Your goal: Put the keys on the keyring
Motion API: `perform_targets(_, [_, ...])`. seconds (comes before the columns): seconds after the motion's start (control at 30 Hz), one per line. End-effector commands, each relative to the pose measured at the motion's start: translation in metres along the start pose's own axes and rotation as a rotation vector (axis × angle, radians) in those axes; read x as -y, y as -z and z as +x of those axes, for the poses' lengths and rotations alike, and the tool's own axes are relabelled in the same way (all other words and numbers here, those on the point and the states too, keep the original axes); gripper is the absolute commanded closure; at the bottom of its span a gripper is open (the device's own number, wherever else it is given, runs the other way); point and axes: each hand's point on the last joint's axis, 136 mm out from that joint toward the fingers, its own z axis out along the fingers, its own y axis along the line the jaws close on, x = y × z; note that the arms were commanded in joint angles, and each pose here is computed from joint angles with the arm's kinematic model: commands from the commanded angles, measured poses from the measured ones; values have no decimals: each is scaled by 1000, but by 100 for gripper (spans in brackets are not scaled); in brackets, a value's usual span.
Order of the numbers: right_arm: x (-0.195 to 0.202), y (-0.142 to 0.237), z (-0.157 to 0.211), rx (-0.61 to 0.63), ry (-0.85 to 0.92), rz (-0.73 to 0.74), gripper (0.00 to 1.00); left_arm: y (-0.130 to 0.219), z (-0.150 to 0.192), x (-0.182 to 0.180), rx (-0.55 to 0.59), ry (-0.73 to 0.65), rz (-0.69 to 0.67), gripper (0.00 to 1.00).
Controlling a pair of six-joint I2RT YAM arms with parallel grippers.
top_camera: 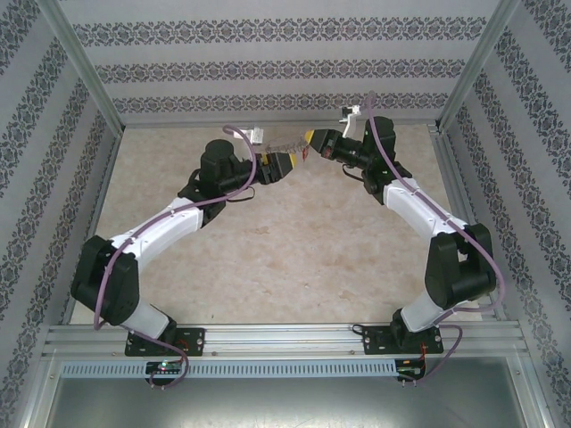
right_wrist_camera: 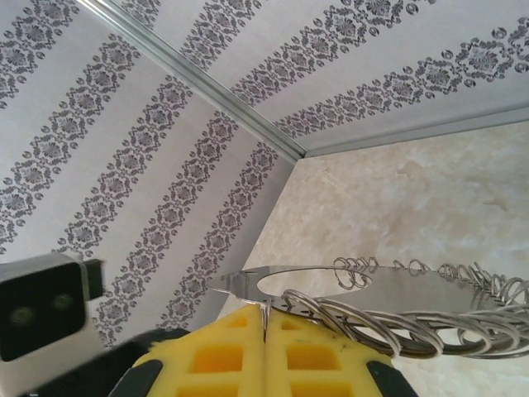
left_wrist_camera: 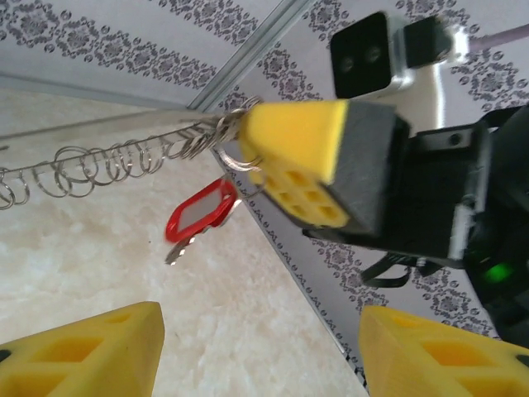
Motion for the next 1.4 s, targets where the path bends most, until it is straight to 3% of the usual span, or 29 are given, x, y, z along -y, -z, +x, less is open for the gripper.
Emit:
perform_targets(0.0, [-34, 5, -8, 20, 17, -74, 100, -7, -3, 3, 45, -54, 59, 35])
perform_targets(0.5, [-56, 5, -2, 9, 15, -105, 100, -21, -10, 13, 79, -145, 150, 29])
perform_targets(0.83, [-63, 2, 3, -4, 20, -119, 100, -35, -10, -6, 85, -147, 83, 30])
perform_targets(1.0, [-62, 4, 5, -4, 22, -113, 100, -34, -16, -12, 134, -140, 52, 42])
perform_targets(1.37, [-53, 6, 7, 3, 24, -88, 100, -24, -25, -8, 178, -159, 34, 89])
